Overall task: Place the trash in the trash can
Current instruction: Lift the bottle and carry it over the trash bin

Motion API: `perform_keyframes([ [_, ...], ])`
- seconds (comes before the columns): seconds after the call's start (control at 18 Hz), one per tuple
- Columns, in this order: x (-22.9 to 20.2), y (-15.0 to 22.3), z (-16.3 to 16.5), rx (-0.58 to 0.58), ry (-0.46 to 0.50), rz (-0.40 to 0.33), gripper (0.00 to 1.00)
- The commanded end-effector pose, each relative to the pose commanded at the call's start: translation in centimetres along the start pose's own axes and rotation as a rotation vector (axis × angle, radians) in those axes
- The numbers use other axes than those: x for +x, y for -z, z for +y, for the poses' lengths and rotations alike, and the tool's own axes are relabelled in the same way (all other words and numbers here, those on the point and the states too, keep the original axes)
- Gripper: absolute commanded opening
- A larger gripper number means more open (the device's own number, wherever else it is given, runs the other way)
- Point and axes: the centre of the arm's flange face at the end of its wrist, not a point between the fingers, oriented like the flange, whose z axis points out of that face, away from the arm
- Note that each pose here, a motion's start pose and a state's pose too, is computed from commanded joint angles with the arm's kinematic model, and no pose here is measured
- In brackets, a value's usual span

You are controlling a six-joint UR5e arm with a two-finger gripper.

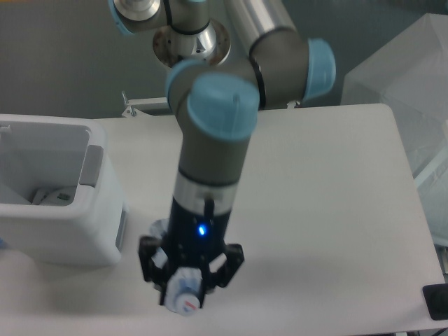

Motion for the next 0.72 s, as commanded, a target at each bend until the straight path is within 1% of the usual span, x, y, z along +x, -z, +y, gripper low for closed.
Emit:
perform_keyframes([
  [0.17, 2.0, 3.4, -1.1, 0.073, -0.031, 0.062, 0.33],
  [0.28, 2.5, 5.2, -1.6, 0.111, -0.045, 0.081, 0.33],
  [0.33, 3.1, 6.0, -1.8, 0.127, -0.055, 0.102, 0.33],
  [0.61, 5.7, 7.1, -1.7, 0.144, -0.076, 0.185, 0.33],
  [0.72, 7.3, 9.0, -1.9, 0.169, -0.096, 0.211, 0.33],
])
